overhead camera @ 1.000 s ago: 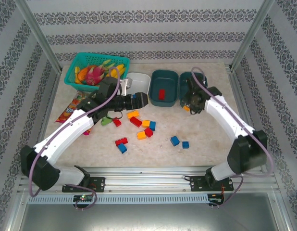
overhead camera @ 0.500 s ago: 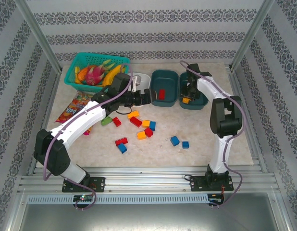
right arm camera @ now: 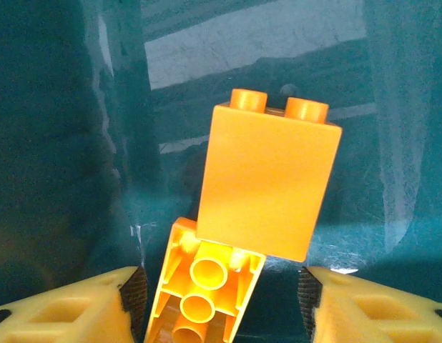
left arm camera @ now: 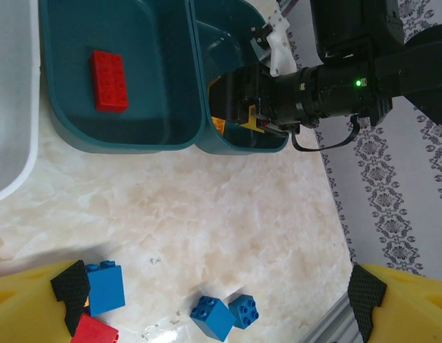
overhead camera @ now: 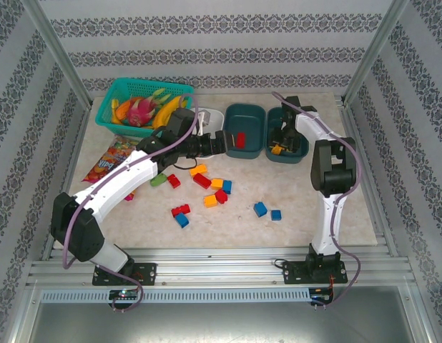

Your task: Sort the legos into containers by color

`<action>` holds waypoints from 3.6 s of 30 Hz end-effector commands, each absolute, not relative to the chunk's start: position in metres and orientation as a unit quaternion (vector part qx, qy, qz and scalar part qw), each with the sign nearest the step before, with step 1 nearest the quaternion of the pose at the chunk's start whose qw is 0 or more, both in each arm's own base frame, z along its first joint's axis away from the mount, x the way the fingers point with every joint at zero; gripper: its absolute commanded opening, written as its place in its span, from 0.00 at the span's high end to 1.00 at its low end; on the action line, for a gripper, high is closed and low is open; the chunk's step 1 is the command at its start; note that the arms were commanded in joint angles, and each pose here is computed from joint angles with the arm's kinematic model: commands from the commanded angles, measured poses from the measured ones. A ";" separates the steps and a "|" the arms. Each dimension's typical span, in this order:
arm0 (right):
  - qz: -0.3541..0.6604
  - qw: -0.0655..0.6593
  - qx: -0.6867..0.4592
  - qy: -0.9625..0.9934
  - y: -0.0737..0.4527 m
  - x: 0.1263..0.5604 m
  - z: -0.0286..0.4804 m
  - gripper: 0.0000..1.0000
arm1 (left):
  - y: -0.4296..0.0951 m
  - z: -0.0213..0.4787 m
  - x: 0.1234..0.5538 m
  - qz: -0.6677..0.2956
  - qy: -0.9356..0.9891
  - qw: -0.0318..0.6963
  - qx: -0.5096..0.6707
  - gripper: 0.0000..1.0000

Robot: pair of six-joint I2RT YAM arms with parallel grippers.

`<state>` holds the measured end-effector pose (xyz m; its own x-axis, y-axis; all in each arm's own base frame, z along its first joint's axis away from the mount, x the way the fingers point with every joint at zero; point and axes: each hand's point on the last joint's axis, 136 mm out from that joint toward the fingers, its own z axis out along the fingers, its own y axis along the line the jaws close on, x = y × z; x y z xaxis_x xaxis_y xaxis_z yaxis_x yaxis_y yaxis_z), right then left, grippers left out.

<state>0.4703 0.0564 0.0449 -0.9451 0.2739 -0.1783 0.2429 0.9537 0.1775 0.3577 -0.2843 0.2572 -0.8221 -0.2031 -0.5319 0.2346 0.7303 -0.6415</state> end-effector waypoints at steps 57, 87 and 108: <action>0.329 0.364 -0.235 0.839 0.295 0.232 0.199 0.04 | -0.115 0.019 0.356 -0.051 0.942 0.088 -0.319 0.60; 0.241 0.478 0.145 0.832 0.120 0.353 0.265 0.05 | -0.343 0.150 0.475 -0.171 0.956 0.233 0.053 0.71; 0.251 0.447 0.157 0.844 0.110 0.340 0.240 0.05 | -0.342 0.078 0.510 -0.104 0.965 0.239 0.031 0.69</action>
<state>0.3401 0.1103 0.2464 -0.5325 0.4866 -0.6926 0.0350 0.8302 0.5564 0.5086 -0.3396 0.0799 -0.8929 -0.0067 -0.4502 0.1026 0.9706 -0.2179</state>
